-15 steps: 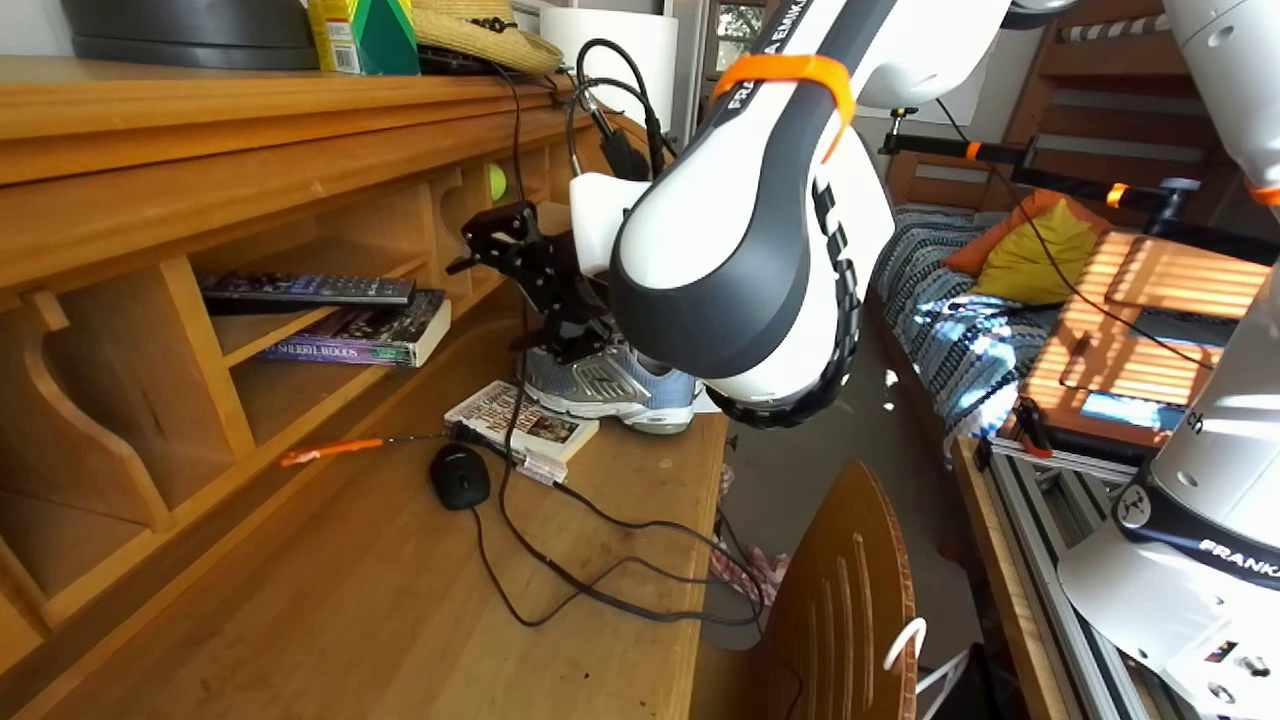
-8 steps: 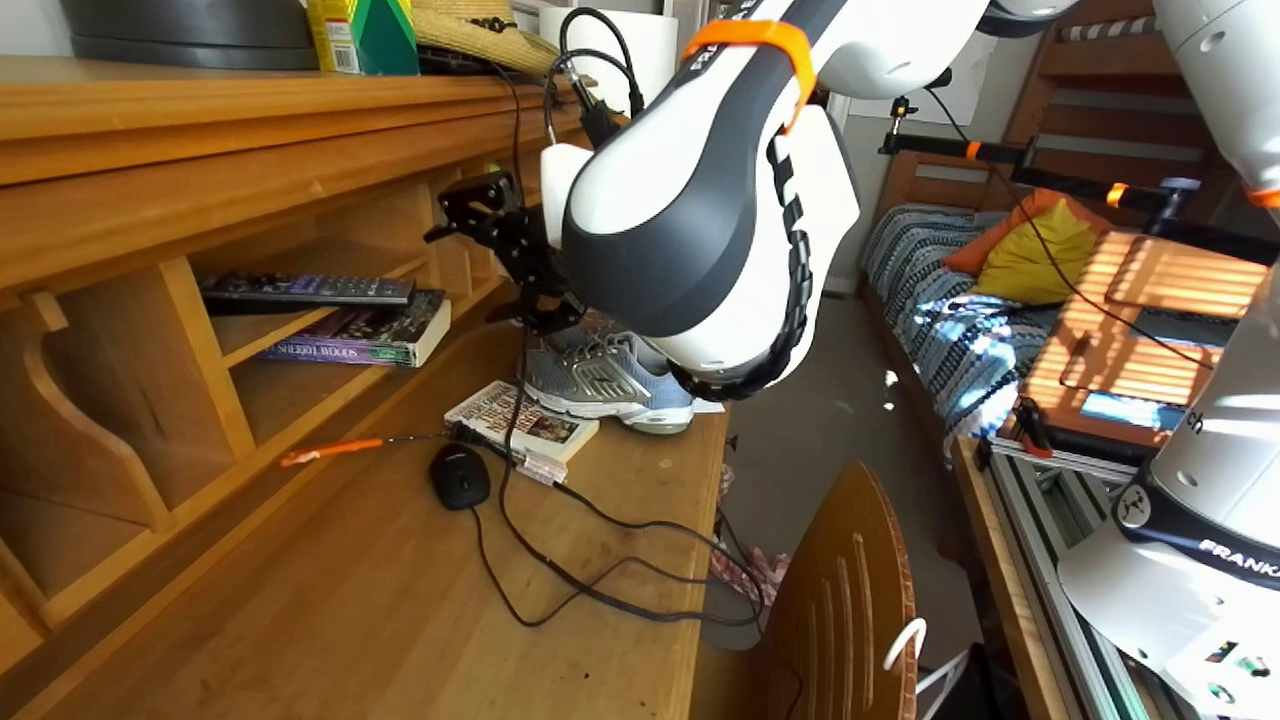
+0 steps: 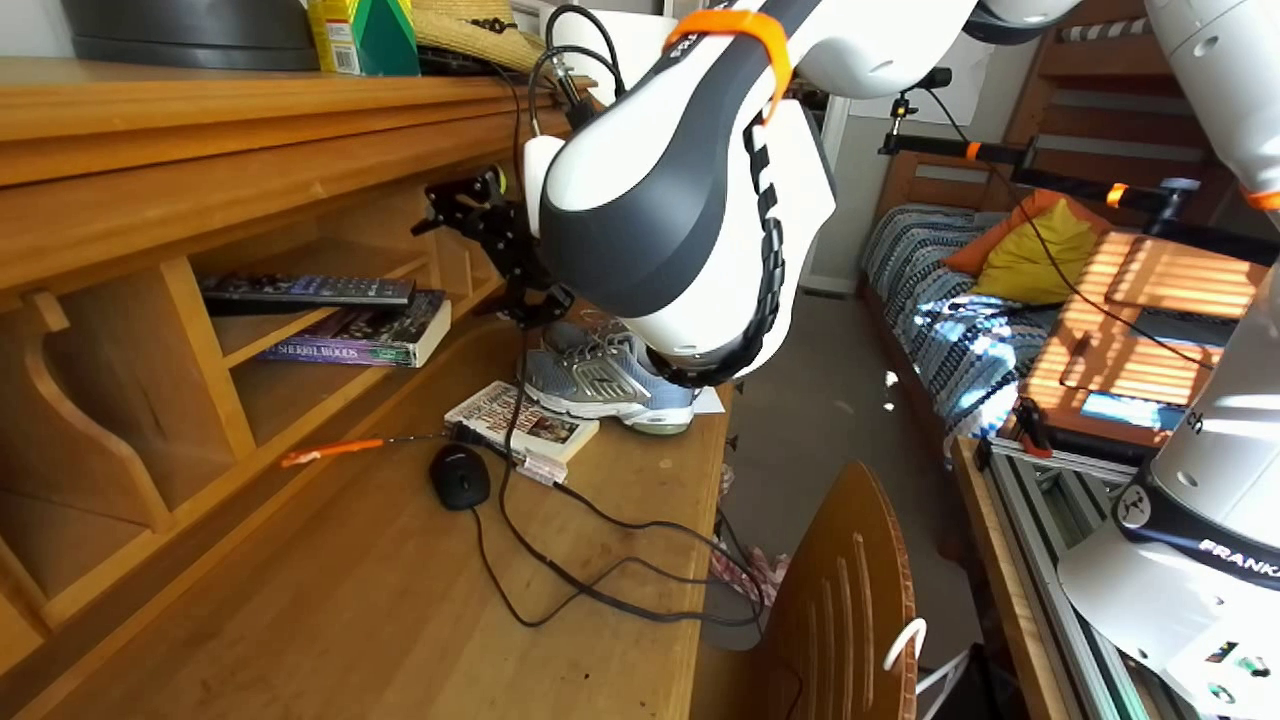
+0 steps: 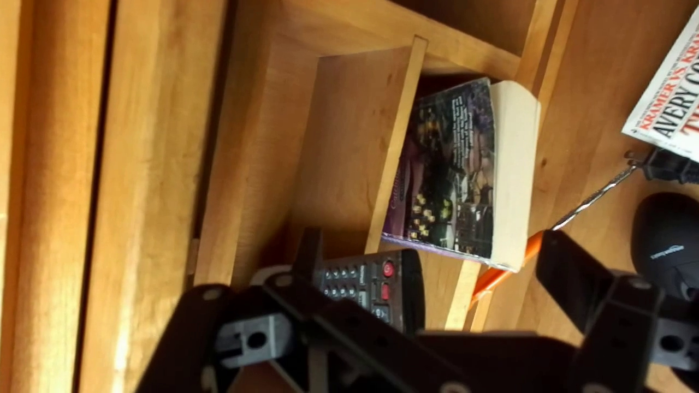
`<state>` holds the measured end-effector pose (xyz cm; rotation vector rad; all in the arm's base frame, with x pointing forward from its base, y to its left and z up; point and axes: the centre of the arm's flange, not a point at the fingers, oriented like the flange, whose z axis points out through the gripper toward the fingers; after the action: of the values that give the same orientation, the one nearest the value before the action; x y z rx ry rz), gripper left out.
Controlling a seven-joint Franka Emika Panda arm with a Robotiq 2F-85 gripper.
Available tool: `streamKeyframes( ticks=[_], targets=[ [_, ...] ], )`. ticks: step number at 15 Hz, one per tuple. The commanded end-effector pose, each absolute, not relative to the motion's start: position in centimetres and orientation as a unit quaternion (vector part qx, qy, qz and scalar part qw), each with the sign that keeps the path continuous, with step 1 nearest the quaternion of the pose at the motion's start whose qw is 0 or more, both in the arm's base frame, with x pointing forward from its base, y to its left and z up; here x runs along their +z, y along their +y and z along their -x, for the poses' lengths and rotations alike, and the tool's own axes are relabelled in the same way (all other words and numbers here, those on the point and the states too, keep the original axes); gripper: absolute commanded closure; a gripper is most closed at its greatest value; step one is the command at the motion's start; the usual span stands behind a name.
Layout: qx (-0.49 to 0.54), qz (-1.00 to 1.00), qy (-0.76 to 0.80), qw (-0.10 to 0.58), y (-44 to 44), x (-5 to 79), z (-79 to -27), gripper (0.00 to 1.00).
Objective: Open the drawer on the right then pick up the remote control and put it on the countertop.
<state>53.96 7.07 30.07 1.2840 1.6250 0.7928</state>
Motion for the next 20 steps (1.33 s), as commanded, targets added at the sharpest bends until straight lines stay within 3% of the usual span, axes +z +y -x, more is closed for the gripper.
streamKeyframes(
  ticks=[1, 20],
  targets=[
    [0.313, -0.485, 0.682, 0.448, 9.5, 29.0, -57.0, 0.02],
    [0.341, -0.416, 0.734, 0.414, 11.5, 29.7, -60.9, 0.06]
  ],
)
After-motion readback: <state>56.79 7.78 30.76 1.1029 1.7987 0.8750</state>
